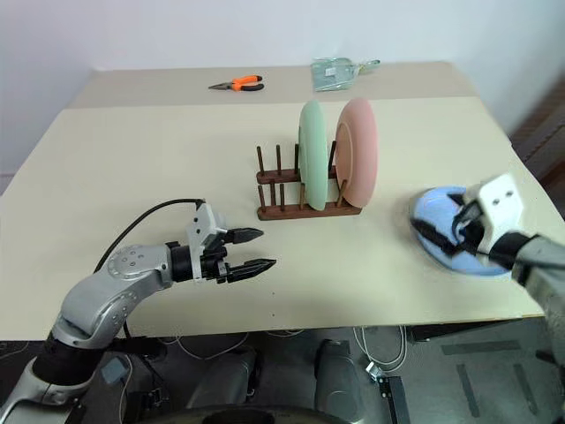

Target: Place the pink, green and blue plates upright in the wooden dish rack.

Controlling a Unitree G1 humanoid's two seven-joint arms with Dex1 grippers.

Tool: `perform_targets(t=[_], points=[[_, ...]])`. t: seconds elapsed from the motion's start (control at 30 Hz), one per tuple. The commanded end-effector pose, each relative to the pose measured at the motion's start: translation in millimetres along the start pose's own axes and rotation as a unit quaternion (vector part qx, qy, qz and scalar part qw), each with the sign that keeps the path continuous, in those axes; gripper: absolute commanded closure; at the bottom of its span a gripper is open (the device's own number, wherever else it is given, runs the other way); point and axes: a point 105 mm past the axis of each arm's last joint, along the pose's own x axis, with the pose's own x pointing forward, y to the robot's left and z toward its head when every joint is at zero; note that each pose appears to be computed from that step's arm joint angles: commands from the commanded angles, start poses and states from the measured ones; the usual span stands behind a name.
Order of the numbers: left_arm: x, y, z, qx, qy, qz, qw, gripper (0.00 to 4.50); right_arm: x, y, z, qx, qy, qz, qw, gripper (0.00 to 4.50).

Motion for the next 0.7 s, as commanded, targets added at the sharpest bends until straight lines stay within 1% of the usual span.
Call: perform_targets(t=[0.03, 0.1, 0.13, 0.23, 0.37, 0.4, 0.47, 0.5, 0.57, 0.6, 0.63, 0.67, 0.7], points=[[2, -2, 9, 0.016, -0.014, -0.012, 1.000, 0.99, 8, -2, -8, -0.039, 0.021, -0.042, 0.998, 0.06], [2, -2, 10, 0.016, -0.015, -0.013, 1.000, 0.99, 13, -8, -23, -0.027, 0.048, -0.067, 0.996, 0.56], [2, -2, 10, 0.016, -0.015, -0.014, 1.000, 0.99, 15, -9, -29, -0.026, 0.060, -0.073, 0.995, 0.95], [2, -2, 11, 0.017, -0.014, -0.013, 1.000, 0.99, 18, -12, -36, -0.026, 0.076, -0.081, 0.993, 2.40], [1, -1, 10, 0.018, -0.015, -0.010, 1.000, 0.99, 20, -20, -31, -0.020, 0.076, -0.101, 0.992, 4.47], [1, -1, 10, 0.018, -0.015, -0.009, 1.000, 0.99, 20, -22, -27, -0.019, 0.069, -0.105, 0.992, 4.47], [1, -1, 10, 0.017, -0.016, -0.007, 1.000, 0.99, 20, -26, -9, -0.008, 0.034, -0.111, 0.993, 4.47], [1, -1, 10, 0.017, -0.016, -0.005, 1.000, 0.99, 19, -30, 7, -0.016, 0.004, -0.115, 0.993, 4.47], [0, 1, 9, 0.018, -0.015, -0.001, 1.000, 0.99, 9, -52, 64, -0.043, -0.101, -0.157, 0.981, 4.47], [-1, 2, 8, 0.018, -0.015, 0.001, 1.000, 0.99, 4, -58, 82, -0.052, -0.133, -0.172, 0.975, 4.47], [-1, 2, 8, 0.018, -0.015, 0.001, 1.000, 0.99, 2, -61, 90, -0.055, -0.149, -0.179, 0.971, 4.47], [-2, 3, 8, 0.019, -0.014, 0.003, 1.000, 0.99, -5, -64, 118, -0.050, -0.202, -0.182, 0.961, 4.47], [-3, 5, 7, 0.021, -0.013, 0.008, 1.000, 0.99, -15, -59, 158, -0.030, -0.285, -0.161, 0.945, 4.47]])
